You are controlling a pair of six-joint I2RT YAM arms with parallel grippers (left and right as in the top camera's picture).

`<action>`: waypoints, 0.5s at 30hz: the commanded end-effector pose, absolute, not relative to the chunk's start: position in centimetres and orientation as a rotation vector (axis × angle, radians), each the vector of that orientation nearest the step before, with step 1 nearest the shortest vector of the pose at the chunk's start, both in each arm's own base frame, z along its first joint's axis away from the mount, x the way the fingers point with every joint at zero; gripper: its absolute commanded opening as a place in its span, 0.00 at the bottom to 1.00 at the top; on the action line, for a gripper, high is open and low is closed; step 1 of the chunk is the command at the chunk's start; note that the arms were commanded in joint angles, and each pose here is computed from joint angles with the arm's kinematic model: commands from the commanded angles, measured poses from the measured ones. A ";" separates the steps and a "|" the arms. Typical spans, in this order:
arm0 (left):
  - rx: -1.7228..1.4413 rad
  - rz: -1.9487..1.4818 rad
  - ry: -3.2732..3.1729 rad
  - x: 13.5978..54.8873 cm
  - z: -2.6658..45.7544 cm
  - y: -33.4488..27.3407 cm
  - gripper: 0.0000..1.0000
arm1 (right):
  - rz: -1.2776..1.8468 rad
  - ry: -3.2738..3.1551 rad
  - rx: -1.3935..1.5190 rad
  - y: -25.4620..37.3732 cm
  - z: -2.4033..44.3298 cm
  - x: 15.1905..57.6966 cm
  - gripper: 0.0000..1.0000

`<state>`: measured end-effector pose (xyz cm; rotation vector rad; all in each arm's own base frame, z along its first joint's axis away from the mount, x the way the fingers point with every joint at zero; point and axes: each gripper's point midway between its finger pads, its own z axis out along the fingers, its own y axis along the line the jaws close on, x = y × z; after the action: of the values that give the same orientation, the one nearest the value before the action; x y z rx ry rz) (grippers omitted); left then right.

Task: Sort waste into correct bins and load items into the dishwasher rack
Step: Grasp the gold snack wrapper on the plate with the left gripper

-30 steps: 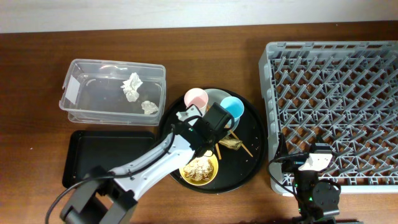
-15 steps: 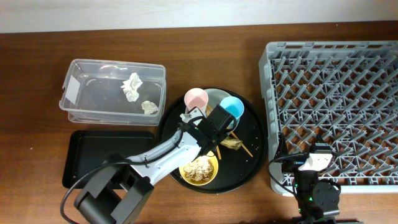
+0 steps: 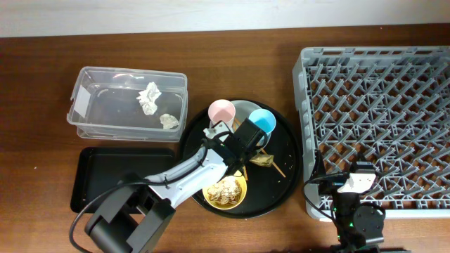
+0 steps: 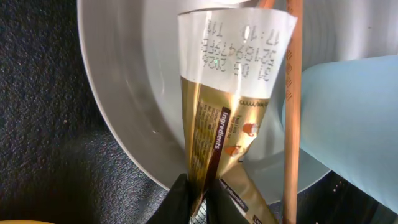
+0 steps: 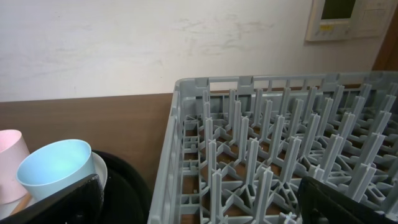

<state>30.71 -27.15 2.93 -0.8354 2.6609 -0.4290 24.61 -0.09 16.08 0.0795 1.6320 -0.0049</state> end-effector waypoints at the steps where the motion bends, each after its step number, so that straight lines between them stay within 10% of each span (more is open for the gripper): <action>1: -0.839 -0.384 2.670 30.6 2.2 -26.4 0.06 | -0.008 1.639 0.088 -0.2 15.8 24.6 0.98; 15: -0.659 -0.567 2.569 31.1 10.0 -27.0 0.01 | -0.008 1.639 0.088 -0.2 15.8 24.6 0.98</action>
<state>30.90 -27.35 7.23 -0.7731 2.6079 -0.5289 24.62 -0.09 16.06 0.0797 1.6323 -0.0046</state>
